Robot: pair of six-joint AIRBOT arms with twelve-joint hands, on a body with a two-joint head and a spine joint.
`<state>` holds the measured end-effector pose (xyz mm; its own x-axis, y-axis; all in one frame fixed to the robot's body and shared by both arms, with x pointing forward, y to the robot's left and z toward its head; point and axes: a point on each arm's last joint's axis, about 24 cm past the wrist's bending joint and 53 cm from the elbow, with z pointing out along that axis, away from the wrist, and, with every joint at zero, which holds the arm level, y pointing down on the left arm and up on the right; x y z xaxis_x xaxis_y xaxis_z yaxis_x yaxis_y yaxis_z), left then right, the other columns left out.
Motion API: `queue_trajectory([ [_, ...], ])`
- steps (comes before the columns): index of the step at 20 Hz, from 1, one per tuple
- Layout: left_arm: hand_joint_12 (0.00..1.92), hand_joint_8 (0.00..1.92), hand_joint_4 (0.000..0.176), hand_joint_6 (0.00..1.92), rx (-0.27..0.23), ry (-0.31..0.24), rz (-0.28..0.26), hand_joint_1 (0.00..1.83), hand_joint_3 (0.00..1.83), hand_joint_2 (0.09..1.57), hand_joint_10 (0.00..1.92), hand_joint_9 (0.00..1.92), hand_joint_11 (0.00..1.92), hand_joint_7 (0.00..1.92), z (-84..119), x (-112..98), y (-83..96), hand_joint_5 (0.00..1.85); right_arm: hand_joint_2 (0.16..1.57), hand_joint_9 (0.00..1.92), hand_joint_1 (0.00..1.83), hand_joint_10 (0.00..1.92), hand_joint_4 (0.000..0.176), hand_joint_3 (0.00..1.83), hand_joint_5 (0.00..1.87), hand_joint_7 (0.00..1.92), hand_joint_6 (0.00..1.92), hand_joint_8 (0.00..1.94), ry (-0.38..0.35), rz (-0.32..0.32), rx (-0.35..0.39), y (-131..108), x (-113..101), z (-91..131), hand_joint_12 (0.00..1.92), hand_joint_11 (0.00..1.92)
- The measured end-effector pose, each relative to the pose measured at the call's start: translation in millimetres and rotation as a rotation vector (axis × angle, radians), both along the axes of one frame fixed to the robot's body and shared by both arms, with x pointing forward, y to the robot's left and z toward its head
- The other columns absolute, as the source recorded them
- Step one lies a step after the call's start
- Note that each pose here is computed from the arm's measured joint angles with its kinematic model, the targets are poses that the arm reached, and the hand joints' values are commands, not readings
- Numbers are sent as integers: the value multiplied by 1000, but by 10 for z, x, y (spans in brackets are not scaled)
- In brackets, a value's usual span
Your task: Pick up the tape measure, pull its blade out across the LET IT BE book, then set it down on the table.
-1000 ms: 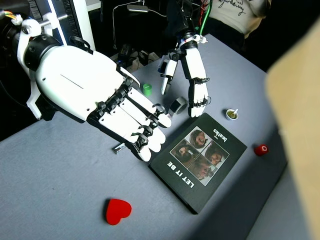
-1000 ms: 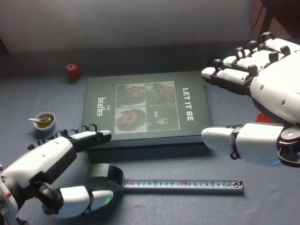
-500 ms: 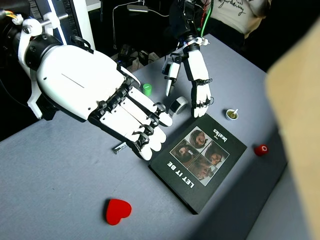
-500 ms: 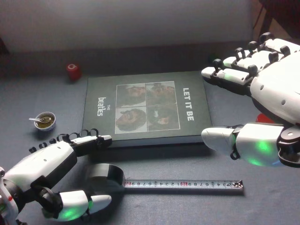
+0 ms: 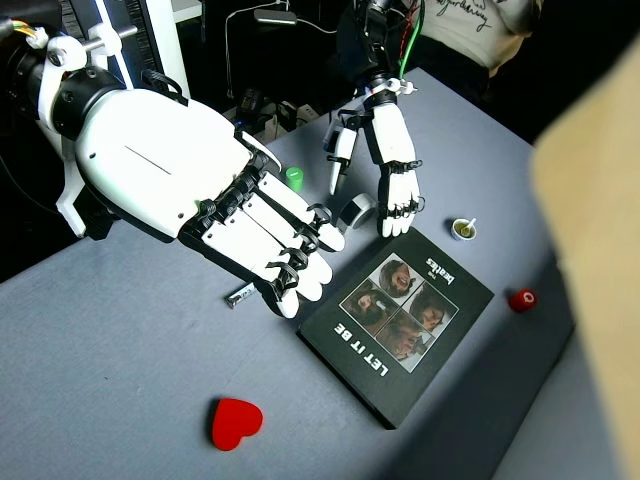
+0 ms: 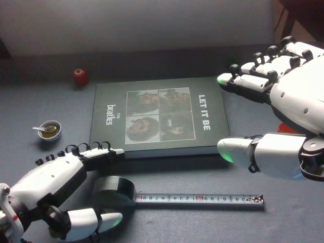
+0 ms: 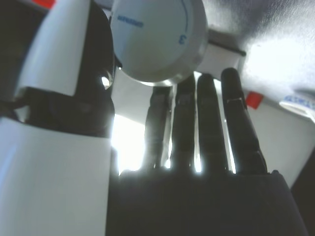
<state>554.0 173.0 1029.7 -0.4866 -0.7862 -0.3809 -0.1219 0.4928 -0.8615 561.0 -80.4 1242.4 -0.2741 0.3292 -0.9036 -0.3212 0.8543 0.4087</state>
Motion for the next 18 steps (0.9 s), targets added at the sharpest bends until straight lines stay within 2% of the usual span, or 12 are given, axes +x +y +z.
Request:
queue_trajectory([
  [8,523,3,0,7,36,-35,-30,1084,1,1028,4,261,73,305,-16,22,-24,369,1137,216,10,6,124,0,141,186,0,0,0,3,0,6,-3,-1,759,0],
  [13,516,2,0,11,48,-33,-52,1069,6,1047,2,302,116,354,-35,-25,-18,451,1138,228,10,7,124,0,160,201,4,3,-3,4,4,10,-2,16,784,0],
  [14,516,2,0,11,43,-29,-51,1069,6,1047,2,302,116,354,-32,-36,-21,451,1138,228,10,7,124,0,160,201,4,3,-4,4,4,11,-1,19,784,0],
  [15,502,2,0,14,41,-27,-51,1076,3,1058,1,306,124,371,-29,-41,-21,562,1137,229,11,7,124,0,147,199,0,2,-3,3,4,10,-1,19,785,0],
  [18,505,5,0,12,27,-21,-42,1078,1,1063,6,333,168,393,-17,-56,-21,585,1137,226,10,4,124,0,141,196,0,1,-3,4,4,11,-2,19,766,0],
])
